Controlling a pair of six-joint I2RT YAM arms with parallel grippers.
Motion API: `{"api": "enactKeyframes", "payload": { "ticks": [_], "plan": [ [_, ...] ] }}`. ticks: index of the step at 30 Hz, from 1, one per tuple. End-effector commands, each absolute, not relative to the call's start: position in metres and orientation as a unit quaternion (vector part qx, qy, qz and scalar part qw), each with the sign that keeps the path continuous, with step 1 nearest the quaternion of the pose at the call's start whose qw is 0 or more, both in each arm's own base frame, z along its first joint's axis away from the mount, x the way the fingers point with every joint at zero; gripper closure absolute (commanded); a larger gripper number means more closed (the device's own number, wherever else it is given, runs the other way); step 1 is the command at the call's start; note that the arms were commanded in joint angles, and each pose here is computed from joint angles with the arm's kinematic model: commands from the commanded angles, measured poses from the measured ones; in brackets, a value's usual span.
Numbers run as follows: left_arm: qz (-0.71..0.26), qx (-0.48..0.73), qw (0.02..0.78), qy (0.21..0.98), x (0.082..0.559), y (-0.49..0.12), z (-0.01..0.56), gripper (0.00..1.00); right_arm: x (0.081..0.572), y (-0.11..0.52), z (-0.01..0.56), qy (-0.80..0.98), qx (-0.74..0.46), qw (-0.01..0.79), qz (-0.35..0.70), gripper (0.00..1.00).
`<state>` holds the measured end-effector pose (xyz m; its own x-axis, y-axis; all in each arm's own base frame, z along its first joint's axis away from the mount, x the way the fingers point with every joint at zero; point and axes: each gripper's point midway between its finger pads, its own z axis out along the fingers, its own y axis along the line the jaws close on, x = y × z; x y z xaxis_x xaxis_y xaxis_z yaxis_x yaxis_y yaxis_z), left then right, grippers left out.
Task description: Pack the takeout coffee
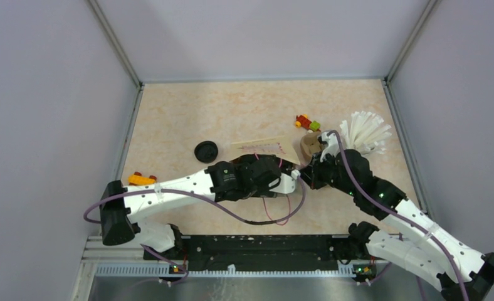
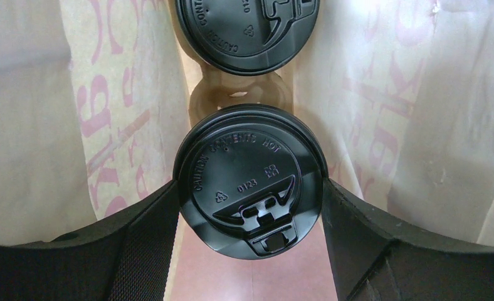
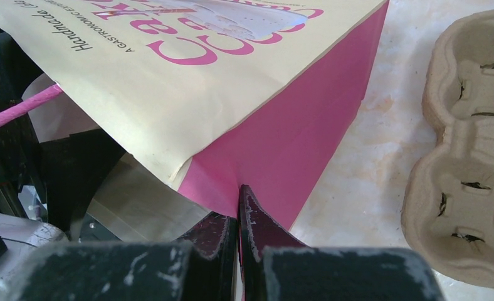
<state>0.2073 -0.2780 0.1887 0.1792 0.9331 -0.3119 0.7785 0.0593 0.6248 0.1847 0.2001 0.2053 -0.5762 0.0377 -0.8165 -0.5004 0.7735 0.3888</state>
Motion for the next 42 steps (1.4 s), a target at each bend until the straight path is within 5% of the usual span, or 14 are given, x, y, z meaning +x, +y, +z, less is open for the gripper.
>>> {"api": "enactKeyframes", "payload": {
  "ticks": [1, 22, 42],
  "plan": [
    [0.095, 0.677, 0.37, 0.629, 0.212, -0.284, 0.186, 0.55, 0.183, 0.202, 0.215, 0.832, -0.15, 0.434, 0.311, 1.0],
    [0.119, 0.667, 0.441, 0.588, 0.232, -0.288, 0.19, 0.56, 0.185, 0.205, 0.212, 0.84, -0.155, 0.419, 0.309, 1.0],
    [0.132, 0.703, 0.385, 0.583, 0.228, -0.273, 0.172, 0.58, 0.191, 0.209, 0.222, 0.841, -0.166, 0.394, 0.331, 1.0]
  ]
}}
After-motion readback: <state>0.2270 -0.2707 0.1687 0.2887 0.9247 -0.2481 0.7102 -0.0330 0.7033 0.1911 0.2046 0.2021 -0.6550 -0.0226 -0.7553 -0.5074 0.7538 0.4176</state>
